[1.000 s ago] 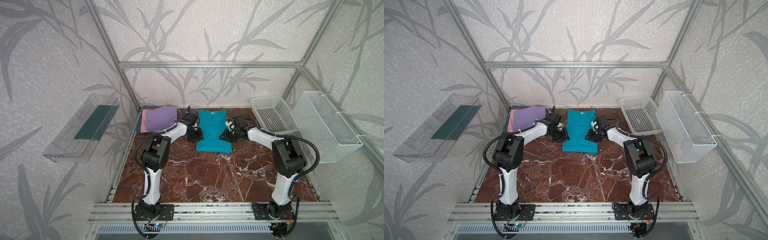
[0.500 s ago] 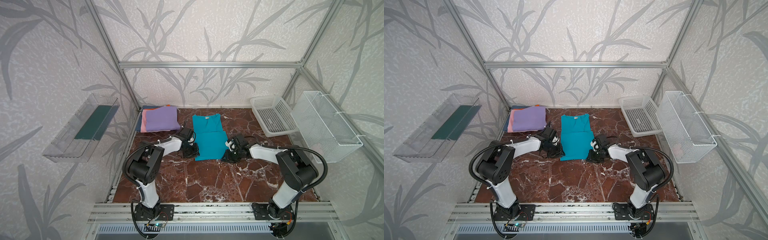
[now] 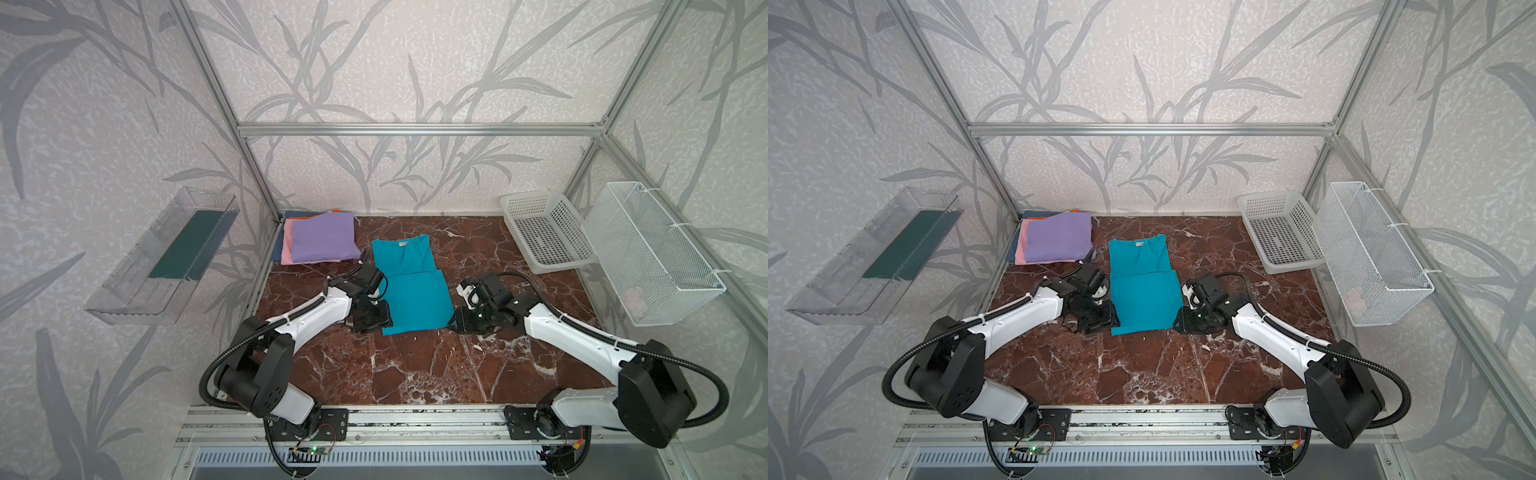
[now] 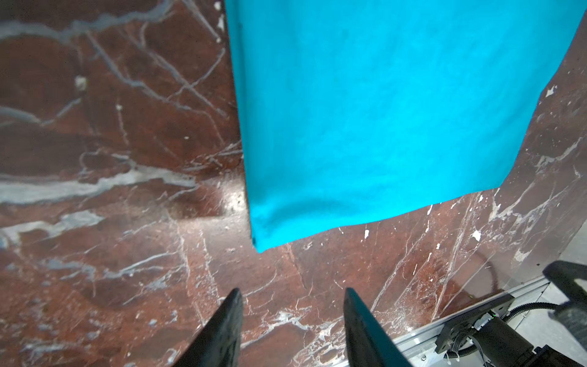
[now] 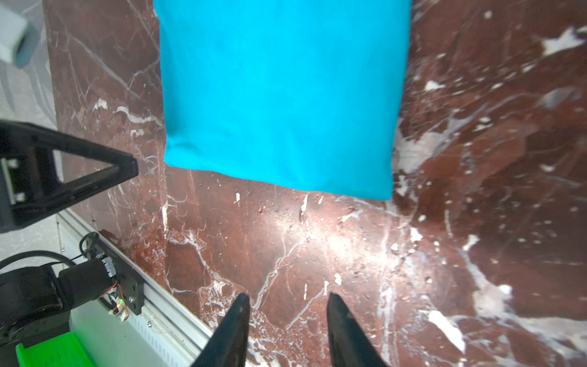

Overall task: Fold and stack the t-shirts
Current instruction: 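Move both grippers to the near edge of the teal bundle and grasp it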

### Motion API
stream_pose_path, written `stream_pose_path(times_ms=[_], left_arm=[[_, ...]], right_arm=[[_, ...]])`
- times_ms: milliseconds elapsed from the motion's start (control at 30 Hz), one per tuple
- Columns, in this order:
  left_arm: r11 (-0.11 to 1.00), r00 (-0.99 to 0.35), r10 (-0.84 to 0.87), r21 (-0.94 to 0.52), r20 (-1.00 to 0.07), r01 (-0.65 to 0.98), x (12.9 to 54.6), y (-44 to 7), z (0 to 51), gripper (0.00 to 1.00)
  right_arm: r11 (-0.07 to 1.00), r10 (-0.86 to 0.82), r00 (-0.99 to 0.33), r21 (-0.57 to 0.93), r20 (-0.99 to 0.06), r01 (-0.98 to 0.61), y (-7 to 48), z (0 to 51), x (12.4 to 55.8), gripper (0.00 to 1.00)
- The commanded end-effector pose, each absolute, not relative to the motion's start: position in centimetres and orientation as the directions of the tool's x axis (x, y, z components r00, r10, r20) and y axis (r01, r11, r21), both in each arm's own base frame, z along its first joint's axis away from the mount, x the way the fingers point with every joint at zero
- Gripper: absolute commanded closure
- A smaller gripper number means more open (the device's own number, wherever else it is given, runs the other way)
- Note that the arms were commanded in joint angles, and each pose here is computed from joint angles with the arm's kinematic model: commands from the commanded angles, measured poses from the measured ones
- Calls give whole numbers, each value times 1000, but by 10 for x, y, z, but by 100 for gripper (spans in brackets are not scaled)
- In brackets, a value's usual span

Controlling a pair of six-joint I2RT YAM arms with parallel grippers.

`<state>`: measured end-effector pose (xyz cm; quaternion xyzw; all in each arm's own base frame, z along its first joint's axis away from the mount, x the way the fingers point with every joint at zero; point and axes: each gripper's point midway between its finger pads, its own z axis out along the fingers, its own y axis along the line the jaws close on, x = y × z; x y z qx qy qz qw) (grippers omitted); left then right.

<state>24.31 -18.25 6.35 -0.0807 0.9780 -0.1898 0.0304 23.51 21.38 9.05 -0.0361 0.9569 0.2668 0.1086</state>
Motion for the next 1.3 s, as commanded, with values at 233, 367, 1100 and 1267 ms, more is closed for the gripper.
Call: stream_pose_path(times_ms=[233,367,1100,1267], left_arm=[[911,-975,-216,-348,54,-221,222,-176,23,43],[901,-974,-218,-370,62,-225,226,-182,15,43],[920,-976,-188,-329,107,-213,212,-175,18,100],[913,-979,-175,-356,102,-200,199,-174,50,100]], right_arm=[[876,-5,-997,481,-75,-41,209,58,251,51],[872,24,-997,489,-67,-12,214,44,264,51],[830,71,-997,554,11,65,211,16,240,100],[822,51,-998,565,48,69,205,40,203,100]])
